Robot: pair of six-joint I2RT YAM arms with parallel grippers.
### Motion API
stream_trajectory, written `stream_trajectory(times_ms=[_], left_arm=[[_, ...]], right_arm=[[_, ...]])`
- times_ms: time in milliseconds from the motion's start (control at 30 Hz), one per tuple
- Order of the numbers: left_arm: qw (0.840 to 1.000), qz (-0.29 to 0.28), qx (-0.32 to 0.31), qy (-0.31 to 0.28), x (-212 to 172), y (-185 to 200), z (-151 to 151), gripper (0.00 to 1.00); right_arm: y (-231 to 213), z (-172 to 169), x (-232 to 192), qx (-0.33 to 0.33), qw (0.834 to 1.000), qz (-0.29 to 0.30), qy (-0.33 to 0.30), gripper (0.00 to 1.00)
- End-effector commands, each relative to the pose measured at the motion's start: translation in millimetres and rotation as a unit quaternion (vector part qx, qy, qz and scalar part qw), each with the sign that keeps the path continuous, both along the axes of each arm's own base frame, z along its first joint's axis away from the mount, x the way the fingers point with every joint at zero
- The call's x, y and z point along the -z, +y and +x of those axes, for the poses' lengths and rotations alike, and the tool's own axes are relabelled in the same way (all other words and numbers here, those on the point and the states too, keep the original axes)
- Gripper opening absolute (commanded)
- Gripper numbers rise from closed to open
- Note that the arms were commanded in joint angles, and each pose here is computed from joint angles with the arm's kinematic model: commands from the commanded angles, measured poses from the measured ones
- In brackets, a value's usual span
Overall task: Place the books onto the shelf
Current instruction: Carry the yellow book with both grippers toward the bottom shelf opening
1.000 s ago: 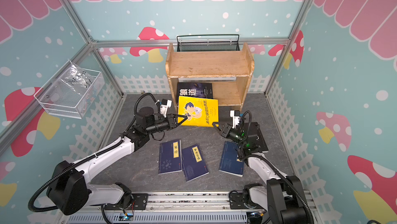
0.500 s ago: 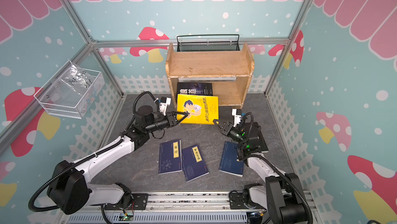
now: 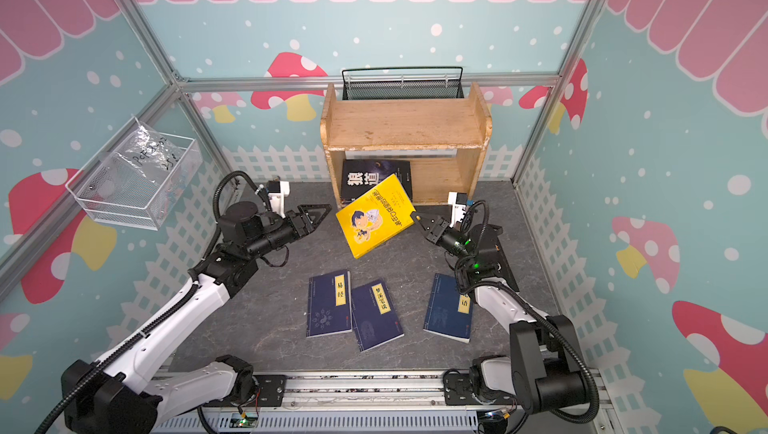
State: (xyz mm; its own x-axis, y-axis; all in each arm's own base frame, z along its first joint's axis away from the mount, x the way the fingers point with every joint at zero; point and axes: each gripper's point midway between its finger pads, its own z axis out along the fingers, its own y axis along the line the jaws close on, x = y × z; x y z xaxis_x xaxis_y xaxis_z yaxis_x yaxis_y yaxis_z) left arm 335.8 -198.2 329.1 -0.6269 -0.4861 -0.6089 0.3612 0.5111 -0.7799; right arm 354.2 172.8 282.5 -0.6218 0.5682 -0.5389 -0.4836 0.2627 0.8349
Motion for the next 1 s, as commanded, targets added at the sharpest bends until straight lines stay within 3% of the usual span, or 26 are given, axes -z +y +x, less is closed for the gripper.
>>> stream_trajectory(times_ms=[0, 133, 267, 367, 533, 733, 967], left_arm=[[1.0, -0.01, 0.009, 0.012, 10, -4, 5, 0.76], [0.999, -0.031, 0.026, 0.029, 18, -14, 14, 0.72], [0.999, -0.011, 0.004, 0.041, 29, -5, 10, 0.73], [0.998, 0.001, -0.01, 0.057, 41, 3, -1, 0.74], [0.993, 0.007, 0.021, 0.116, 83, -6, -33, 0.78], [0.984, -0.032, 0.099, 0.146, 108, -60, -72, 0.88], [0.975, -0.059, 0.146, 0.157, 115, -105, -82, 0.94]], right_arm=[[1, -3, -31, -0.013, 0.998, 0.036, -0.048, 0.0], [3, -6, -19, -0.024, 0.998, 0.043, -0.035, 0.0], [1, -12, -14, -0.02, 0.999, 0.034, -0.031, 0.0], [-2, -9, -9, -0.001, 1.0, 0.012, -0.021, 0.0], [-8, -4, -13, 0.029, 0.999, -0.003, -0.016, 0.0], [-11, -1, -38, 0.038, 0.999, 0.018, -0.026, 0.0], [-18, -11, -69, 0.052, 0.997, 0.044, -0.048, 0.0]])
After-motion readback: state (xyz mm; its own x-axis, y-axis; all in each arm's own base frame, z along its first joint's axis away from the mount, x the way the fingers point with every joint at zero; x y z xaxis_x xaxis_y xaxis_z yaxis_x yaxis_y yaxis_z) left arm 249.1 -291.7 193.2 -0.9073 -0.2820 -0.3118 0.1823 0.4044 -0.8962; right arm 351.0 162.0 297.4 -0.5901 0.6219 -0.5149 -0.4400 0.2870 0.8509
